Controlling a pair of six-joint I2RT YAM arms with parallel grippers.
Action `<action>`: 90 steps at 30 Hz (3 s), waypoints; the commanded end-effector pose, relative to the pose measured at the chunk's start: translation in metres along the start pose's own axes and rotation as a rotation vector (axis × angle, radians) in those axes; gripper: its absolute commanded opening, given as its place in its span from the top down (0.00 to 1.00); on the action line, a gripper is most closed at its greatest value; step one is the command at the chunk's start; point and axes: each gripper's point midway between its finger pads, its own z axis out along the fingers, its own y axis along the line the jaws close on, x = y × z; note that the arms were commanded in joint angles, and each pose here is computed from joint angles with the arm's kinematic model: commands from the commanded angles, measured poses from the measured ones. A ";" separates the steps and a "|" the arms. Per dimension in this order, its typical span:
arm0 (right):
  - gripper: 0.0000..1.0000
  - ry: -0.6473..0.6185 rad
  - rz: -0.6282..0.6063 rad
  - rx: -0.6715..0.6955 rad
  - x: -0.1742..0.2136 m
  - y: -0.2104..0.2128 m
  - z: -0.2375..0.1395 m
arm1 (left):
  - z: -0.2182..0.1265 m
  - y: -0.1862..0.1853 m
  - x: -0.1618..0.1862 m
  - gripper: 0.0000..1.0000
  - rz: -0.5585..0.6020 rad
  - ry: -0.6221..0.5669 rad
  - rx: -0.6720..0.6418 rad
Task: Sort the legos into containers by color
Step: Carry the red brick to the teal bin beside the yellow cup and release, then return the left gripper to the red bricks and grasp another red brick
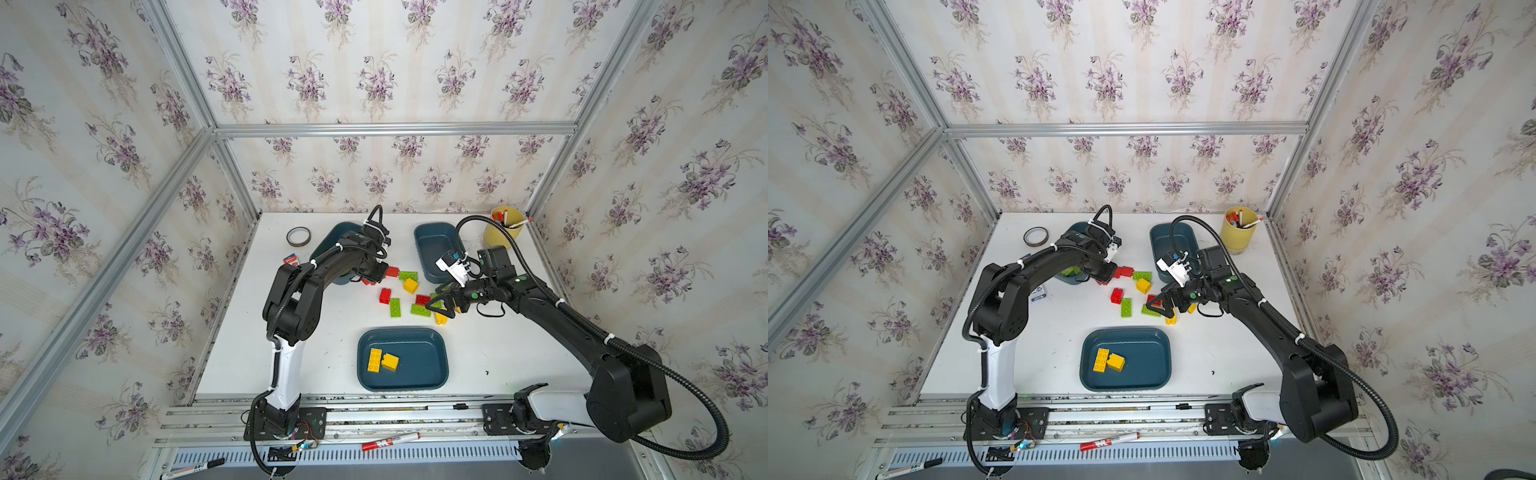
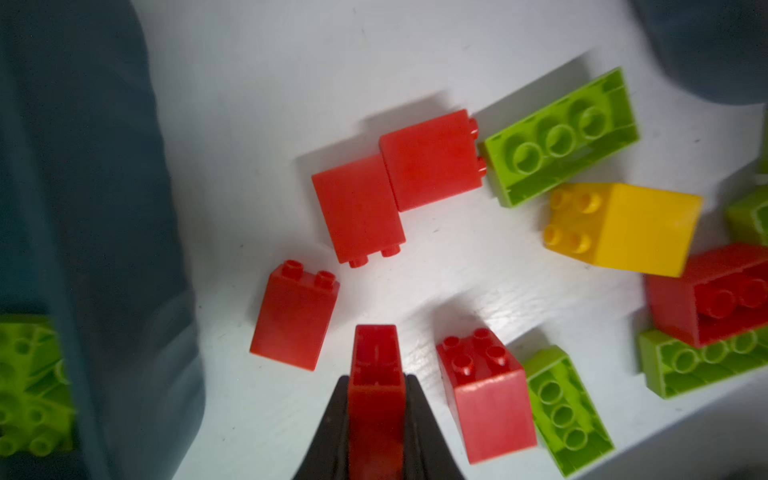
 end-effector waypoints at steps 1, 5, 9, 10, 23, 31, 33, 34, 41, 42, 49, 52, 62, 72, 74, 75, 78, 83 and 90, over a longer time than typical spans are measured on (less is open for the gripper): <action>0.00 -0.015 -0.042 0.018 -0.009 -0.001 -0.003 | -0.022 -0.010 -0.007 0.86 -0.058 -0.029 0.051; 0.00 -0.030 -0.048 0.050 -0.014 -0.007 -0.007 | -0.046 -0.031 -0.032 0.86 -0.128 -0.101 0.166; 0.00 -0.052 -0.051 0.091 -0.018 -0.013 -0.014 | -0.061 -0.059 -0.064 0.86 -0.138 -0.164 0.260; 0.00 -0.054 -0.050 0.101 -0.017 -0.015 -0.015 | -0.062 -0.065 -0.071 0.86 -0.144 -0.178 0.282; 0.00 -0.087 -0.073 0.238 -0.019 -0.031 -0.034 | -0.035 -0.130 -0.153 0.86 -0.216 -0.337 0.461; 0.00 -0.091 -0.068 0.252 -0.015 -0.032 -0.038 | -0.001 -0.149 -0.163 0.79 -0.241 -0.343 0.484; 0.00 -0.090 -0.066 0.253 -0.014 -0.032 -0.039 | 0.002 -0.148 -0.163 0.66 -0.246 -0.341 0.483; 0.00 -0.089 -0.065 0.251 -0.013 -0.032 -0.039 | -0.001 -0.148 -0.164 0.57 -0.243 -0.345 0.483; 0.00 -0.093 -0.064 0.236 -0.014 -0.031 -0.038 | -0.037 -0.133 -0.153 0.38 -0.141 -0.389 0.386; 0.00 -0.093 -0.062 0.231 -0.014 -0.031 -0.037 | -0.040 -0.129 -0.146 0.38 -0.112 -0.379 0.355; 0.00 -0.094 -0.052 0.202 -0.014 -0.031 -0.032 | -0.045 -0.079 -0.072 0.37 0.066 -0.183 0.083; 0.00 -0.091 -0.046 0.192 -0.013 -0.031 -0.031 | -0.047 -0.055 -0.043 0.37 0.085 -0.109 0.007; 0.00 -0.095 -0.032 0.158 -0.014 -0.030 -0.026 | -0.022 0.013 0.020 0.32 0.076 0.070 -0.137; 0.00 -0.095 -0.023 0.160 -0.010 -0.029 -0.026 | 0.015 0.018 0.004 0.31 0.219 0.092 -0.126; 0.00 -0.094 -0.020 0.163 -0.009 -0.029 -0.027 | 0.019 0.026 0.001 0.31 0.223 0.097 -0.156; 0.00 -0.094 -0.020 0.164 -0.008 -0.029 -0.027 | 0.021 0.028 0.001 0.31 0.222 0.100 -0.158; 0.00 -0.095 -0.016 0.166 -0.007 -0.029 -0.027 | 0.028 0.031 -0.002 0.31 0.216 0.104 -0.145; 0.00 -0.095 -0.014 0.168 -0.006 -0.029 -0.027 | 0.042 0.035 0.003 0.31 0.227 0.133 -0.141; 0.00 -0.096 -0.010 0.163 -0.006 -0.027 -0.027 | 0.054 0.032 0.006 0.32 0.227 0.150 -0.112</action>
